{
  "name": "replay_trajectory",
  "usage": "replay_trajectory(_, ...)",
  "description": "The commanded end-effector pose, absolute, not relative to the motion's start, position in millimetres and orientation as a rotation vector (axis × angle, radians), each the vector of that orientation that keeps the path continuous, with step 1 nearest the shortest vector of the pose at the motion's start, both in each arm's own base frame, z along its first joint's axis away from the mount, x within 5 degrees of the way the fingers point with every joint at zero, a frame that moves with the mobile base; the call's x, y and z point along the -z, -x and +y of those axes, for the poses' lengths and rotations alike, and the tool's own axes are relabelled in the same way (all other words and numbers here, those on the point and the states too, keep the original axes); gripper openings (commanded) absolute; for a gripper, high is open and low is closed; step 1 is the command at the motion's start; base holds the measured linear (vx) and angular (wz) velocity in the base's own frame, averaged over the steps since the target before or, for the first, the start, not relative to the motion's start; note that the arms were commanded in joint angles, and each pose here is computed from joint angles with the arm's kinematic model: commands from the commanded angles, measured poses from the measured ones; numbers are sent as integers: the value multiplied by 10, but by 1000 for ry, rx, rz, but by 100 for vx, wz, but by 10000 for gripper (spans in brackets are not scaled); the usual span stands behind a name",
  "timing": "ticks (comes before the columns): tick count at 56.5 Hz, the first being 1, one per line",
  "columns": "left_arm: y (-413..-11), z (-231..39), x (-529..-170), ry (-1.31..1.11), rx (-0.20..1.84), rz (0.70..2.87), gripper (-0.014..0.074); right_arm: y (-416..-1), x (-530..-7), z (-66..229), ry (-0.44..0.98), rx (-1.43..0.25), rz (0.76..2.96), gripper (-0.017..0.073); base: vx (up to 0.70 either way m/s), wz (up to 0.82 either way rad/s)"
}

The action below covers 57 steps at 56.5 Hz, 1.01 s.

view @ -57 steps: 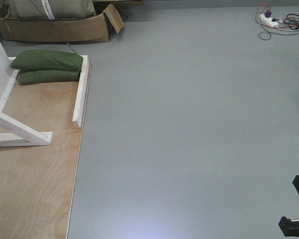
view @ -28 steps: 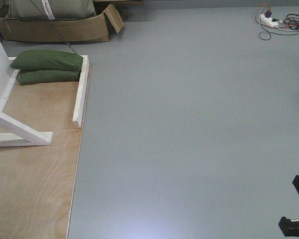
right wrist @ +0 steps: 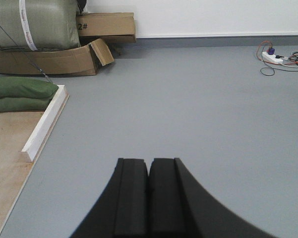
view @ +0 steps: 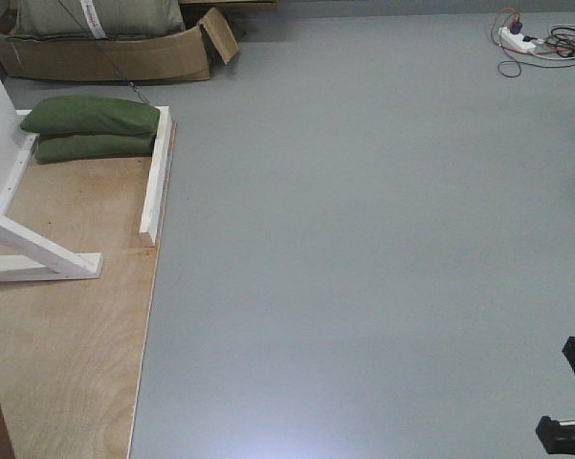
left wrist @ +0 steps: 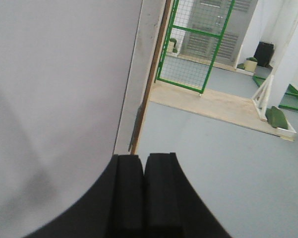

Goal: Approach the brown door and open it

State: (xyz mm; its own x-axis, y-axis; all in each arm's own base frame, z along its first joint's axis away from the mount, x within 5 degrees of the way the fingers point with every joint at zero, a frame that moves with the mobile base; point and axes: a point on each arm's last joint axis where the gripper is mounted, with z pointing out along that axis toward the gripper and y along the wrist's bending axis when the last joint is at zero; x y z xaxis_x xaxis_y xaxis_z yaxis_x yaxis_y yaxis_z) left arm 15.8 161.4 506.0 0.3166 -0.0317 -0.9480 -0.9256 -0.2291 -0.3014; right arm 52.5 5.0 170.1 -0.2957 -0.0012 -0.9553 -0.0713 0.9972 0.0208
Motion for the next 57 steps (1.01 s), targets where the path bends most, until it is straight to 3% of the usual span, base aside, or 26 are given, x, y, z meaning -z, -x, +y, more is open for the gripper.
replay_trajectory(1,-216,1533,-5182,1463,-989,877,67,-542,-1757,46,56,-60,1791,0,0,0)
replay_trajectory(34,-563,1300,-5125,1478,-287,866,67,-542,-1757,46,56,-60,1791,0,0,0)
replay_trajectory(57,-834,1154,-5102,1460,74,927,67,-542,-1757,46,56,-60,1791,0,0,0)
